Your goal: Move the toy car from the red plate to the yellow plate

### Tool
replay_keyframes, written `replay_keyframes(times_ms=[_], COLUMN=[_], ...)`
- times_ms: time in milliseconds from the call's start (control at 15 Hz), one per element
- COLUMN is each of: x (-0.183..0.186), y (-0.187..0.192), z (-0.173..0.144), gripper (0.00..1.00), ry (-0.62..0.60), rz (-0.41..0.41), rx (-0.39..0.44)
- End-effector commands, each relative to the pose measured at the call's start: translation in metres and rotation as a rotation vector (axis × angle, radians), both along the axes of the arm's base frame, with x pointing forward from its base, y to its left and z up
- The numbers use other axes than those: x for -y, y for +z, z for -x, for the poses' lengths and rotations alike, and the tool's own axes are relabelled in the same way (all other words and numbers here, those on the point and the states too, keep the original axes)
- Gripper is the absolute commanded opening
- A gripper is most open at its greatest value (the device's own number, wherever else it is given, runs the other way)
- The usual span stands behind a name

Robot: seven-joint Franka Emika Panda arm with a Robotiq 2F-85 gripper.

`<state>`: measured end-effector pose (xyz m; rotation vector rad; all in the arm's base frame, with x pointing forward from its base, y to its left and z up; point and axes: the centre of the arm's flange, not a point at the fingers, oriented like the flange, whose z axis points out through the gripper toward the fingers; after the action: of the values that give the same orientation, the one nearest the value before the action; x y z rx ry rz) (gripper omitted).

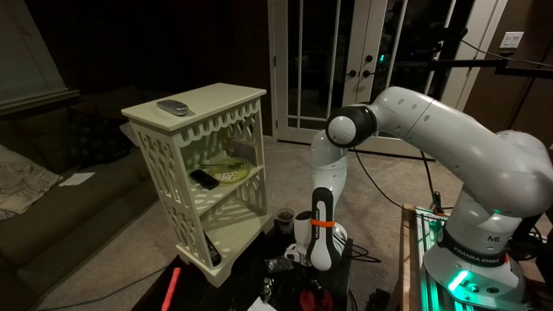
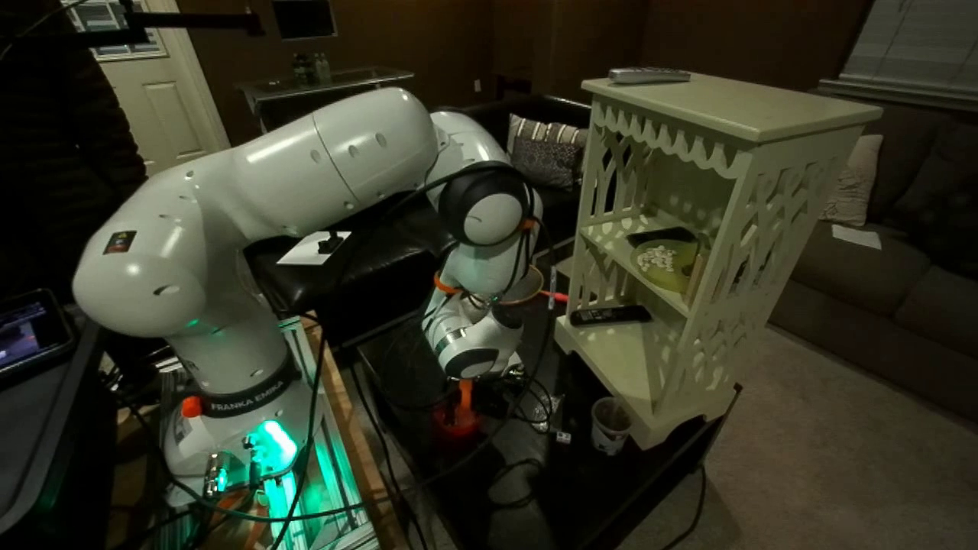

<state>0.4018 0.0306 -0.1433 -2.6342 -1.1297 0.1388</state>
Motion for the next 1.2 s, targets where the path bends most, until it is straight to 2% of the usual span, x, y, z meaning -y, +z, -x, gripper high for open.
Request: replay_keyframes(times_ms=[0,200,333,400,467,533,600,800,867,933,1133], x=[-0.004,0.0,0.004,0.005,0.008,0.01,0.011,0.009,0.007,0.004,-0.002], y=[-0.011,-0.015,-0.014,-0.014,-0.015,-0.016,-0.016,-0.022,-0.024,-0.024,-0.023], z=[-0.02,-0.041,-0.052,-0.055,-0.055,-0.055,-0.052,-0.045,-0.042,-0.04,-0.038], gripper=[0.75,0.67,0.69,0.69,0.65,0.66,0.62,0.65,0.58,0.6,0.58], ry=[-0.037,-0.086,-0.109,-0.099,-0.085,-0.056,-0.025,0.067,0.091,0.109,0.134], rz=[0.025,0.06,0.083,0.108,0.127,0.147,0.16,0.182,0.179,0.177,0.165], rx=[0.035,0.071,0.081,0.058,0.042,0.0,-0.037,-0.139,-0.161,-0.174,-0.163])
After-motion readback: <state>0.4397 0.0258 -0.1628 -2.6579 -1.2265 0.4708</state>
